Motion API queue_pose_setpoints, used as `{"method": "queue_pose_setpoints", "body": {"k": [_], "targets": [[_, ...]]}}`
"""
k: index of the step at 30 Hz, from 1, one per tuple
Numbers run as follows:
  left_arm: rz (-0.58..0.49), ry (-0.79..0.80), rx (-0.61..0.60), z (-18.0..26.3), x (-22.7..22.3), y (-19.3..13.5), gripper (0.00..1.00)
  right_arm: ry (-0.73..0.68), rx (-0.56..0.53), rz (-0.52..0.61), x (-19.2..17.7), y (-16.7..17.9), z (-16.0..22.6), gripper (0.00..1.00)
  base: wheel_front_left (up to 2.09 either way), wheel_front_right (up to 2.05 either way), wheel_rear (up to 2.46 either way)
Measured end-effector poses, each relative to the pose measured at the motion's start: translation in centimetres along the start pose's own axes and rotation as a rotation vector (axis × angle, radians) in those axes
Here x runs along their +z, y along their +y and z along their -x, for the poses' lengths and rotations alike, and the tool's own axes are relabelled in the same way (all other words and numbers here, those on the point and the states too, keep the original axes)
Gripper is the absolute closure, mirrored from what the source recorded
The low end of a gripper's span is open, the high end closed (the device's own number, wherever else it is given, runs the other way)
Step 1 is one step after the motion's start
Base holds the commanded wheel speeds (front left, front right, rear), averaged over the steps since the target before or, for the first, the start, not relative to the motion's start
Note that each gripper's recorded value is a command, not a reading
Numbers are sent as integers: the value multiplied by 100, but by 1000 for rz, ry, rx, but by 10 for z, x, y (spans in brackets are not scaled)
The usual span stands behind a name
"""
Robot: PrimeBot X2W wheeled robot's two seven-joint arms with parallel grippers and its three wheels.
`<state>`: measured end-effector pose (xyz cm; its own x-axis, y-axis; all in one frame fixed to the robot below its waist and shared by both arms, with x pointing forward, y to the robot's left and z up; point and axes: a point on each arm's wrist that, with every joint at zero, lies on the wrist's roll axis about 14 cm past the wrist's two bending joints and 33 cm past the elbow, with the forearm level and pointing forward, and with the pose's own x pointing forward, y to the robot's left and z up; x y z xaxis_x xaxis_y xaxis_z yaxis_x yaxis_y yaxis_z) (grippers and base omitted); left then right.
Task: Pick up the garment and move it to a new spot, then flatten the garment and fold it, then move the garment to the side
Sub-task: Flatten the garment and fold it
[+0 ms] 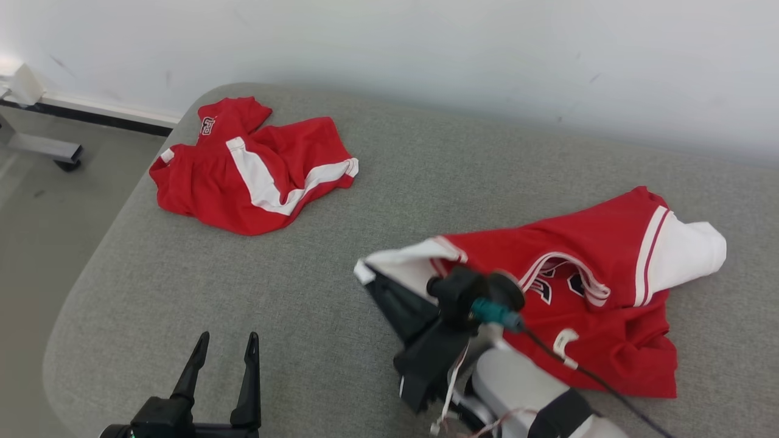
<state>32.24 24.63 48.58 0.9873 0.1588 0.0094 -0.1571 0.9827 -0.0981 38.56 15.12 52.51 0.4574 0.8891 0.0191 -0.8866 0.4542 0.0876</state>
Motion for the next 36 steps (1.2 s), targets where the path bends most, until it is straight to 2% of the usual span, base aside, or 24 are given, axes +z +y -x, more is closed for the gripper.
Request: {"method": "queue_pose_setpoints", "body": {"k": [6, 7, 8, 9, 10, 11, 18, 23, 29, 36], "targets": [[3, 8, 11, -2, -2, 3, 0, 96, 91, -92, -42, 36, 6, 100, 0, 0, 0], [3, 11, 13, -2, -3, 3, 0, 106, 101, -105, -46, 40, 7, 85, 0, 0, 0], [3, 14, 13, -2, -4, 3, 0, 113, 107, -111, -48, 43, 8, 57, 0, 0, 0], [4, 15, 12, -3, -4, 3, 0, 121, 107, -111, -51, 43, 9, 57, 0, 0, 0], [4, 16, 11, -3, -5, 2, 0, 128, 105, -113, -53, 42, 9, 10, 0, 0, 0], [4, 17, 10, -4, -5, 2, 0, 131, 101, -114, -54, 40, 10, 0, 0, 0, 0], [5, 14, 0, -8, -5, -1, 0, 112, 44, -95, -44, 18, 9, 0, 0, 0, 0], [2, -2, -18, -11, 0, -6, 0, -10, -48, -92, -8, -9, 14, 0, 0, 0, 0], [-13, -24, -50, -15, 6, -15, 0, -110, -267, -55, 13, -72, 64, 0, 0, 0, 0], [-24, -42, -100, -21, 11, -30, 0, -177, -556, -7, 23, -130, 153, 0, 0, 0, 0]]}}
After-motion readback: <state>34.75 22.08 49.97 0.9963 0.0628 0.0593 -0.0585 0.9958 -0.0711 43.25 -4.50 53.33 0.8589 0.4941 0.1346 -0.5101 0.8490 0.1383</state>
